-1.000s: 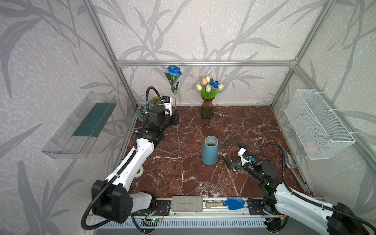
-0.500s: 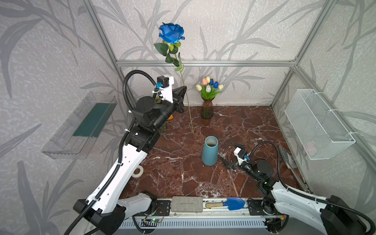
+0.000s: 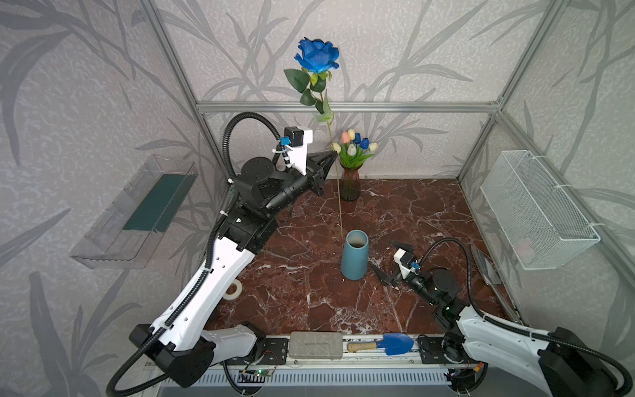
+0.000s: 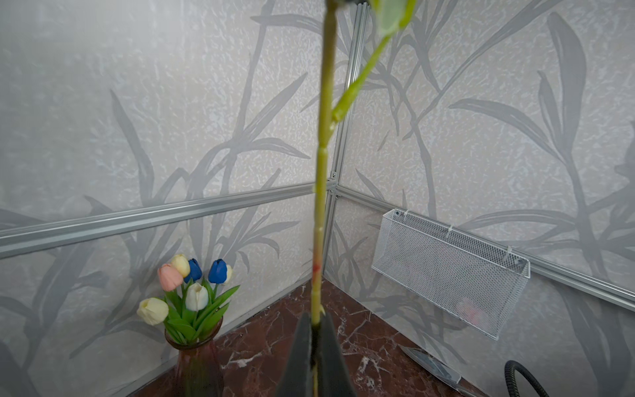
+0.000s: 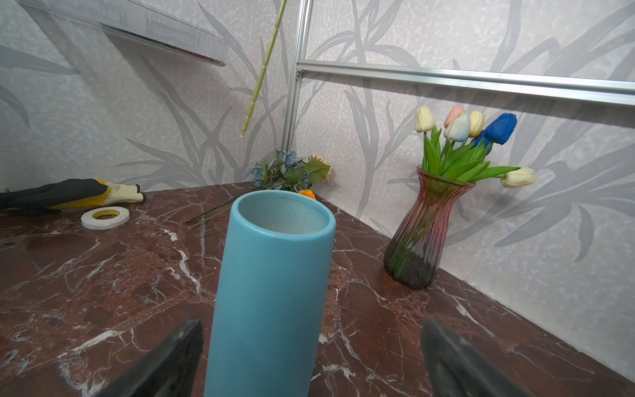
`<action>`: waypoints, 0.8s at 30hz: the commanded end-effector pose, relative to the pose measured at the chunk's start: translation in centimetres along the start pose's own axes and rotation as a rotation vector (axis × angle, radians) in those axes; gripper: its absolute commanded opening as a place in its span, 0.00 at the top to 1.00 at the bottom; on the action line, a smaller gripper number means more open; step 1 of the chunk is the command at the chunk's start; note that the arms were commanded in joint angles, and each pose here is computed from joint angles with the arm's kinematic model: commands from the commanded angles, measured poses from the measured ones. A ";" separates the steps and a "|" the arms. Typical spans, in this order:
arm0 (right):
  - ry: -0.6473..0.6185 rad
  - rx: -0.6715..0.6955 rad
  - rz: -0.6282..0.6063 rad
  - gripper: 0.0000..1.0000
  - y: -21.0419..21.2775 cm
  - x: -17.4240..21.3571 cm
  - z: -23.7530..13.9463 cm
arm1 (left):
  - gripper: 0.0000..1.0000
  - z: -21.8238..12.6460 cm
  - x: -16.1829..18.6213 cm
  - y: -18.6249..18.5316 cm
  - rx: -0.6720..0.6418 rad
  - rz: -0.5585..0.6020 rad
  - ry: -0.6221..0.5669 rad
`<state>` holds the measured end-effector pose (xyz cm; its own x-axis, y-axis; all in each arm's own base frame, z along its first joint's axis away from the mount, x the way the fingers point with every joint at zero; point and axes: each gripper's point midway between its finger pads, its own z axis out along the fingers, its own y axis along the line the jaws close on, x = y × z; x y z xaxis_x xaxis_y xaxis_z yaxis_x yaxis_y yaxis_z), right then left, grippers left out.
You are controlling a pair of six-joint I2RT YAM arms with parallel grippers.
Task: Arrange the flowers into the vase
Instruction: 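Lift the blue rose stem from the pile with the left gripper, then carry the blue rose over the teal vase and lower its stem in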
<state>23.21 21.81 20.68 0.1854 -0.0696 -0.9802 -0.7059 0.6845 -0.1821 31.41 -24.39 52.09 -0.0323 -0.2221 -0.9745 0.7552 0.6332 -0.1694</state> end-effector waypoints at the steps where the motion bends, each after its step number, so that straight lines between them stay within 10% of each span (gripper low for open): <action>1: -0.039 0.009 -0.010 0.01 -0.1 -1.0 0.3 | 1.00 0.3 -0.4 -1.9 0.101 -0.044 -0.028; 24: -0.034 -0.009 -0.011 0.01 0.2 -1.0 0.3 | 1.00 2.9 6.6 -0.9 0.113 -0.031 0.032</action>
<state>23.46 22.04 19.83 0.1661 -0.0853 -0.9824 -0.7103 0.6808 -0.1791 32.80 -28.47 45.38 -0.1341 -0.1985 -0.9709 0.8069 0.5468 -0.2233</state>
